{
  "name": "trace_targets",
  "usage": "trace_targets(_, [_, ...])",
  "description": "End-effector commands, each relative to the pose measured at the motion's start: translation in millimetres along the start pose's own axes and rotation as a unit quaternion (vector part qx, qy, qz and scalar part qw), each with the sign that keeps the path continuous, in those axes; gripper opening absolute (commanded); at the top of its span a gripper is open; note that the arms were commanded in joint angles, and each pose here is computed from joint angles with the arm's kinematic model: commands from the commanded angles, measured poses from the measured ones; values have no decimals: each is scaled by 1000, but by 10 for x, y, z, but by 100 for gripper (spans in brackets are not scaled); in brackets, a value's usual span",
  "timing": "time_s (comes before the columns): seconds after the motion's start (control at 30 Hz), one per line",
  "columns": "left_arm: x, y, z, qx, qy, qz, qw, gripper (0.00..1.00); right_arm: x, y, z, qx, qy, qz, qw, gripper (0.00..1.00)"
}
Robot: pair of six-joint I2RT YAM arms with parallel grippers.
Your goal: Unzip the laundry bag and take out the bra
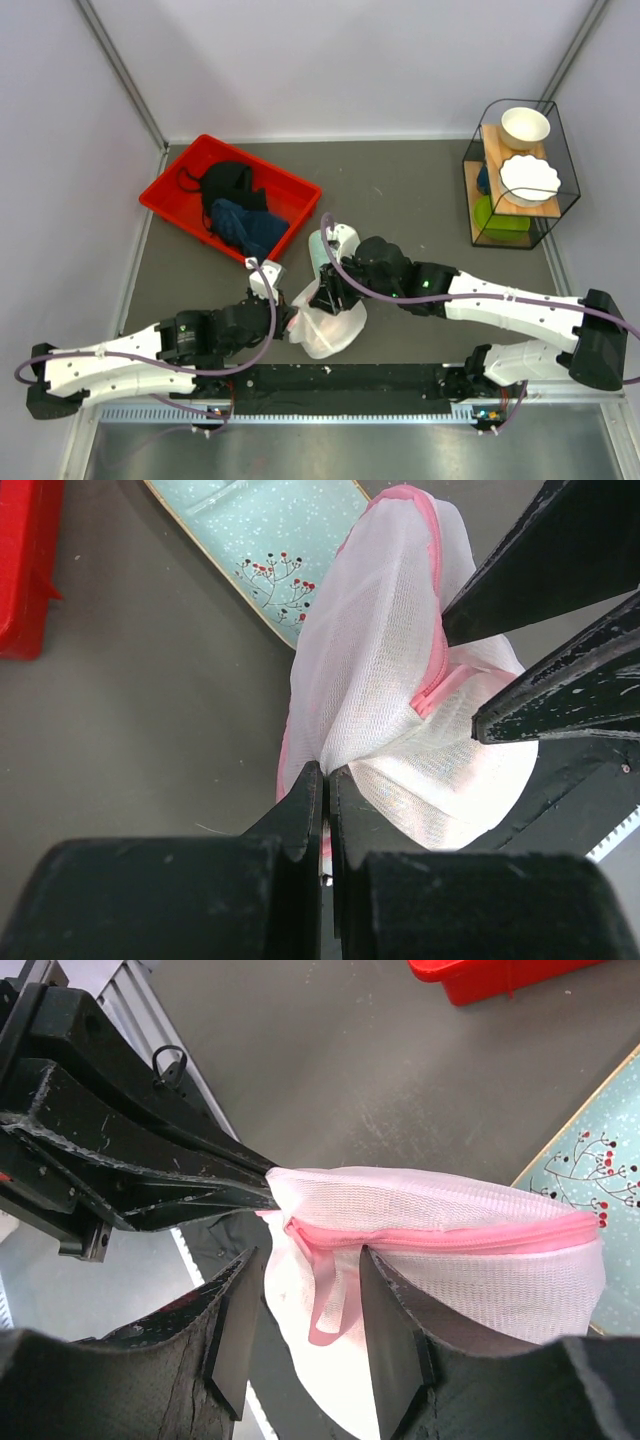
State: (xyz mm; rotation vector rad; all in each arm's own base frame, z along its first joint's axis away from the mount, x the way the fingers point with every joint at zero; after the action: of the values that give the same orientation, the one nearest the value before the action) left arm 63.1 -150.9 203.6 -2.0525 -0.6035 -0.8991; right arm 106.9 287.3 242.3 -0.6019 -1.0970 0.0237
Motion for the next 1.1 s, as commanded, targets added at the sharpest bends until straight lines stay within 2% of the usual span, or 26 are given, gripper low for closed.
trace_targets(0.0, [190,-42,-176,-36,-18,-30,999,0,262,-100,150,34,-9,-41,999,44])
trace_targets(0.47, [182,-18,-195,-36,-15,-25,999,0,322,-238,173,33,-10,-67,997,41])
trace_targets(0.7, [180,-12,-206,-38,-12,-24,999,0,248,-114,172,46,-3,-40,998,41])
trace_targets(1.07, [173,-8,-209,-40,-12,-22,999,0,242,-50,188,58,-1,-34,998,40])
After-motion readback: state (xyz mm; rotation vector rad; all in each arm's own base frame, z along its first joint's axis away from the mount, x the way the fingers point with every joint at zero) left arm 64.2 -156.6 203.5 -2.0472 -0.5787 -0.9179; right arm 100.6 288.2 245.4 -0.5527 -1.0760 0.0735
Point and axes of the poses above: each gripper's point midway between its finger pads, its own y axis out along the fingers, its own z axis along the line the jaws close on, x = y × z, the point moved 9 cm from there along -y, back along the fingers, and after that the axes turned 10 degrees about -y, right-handed, at the moved point
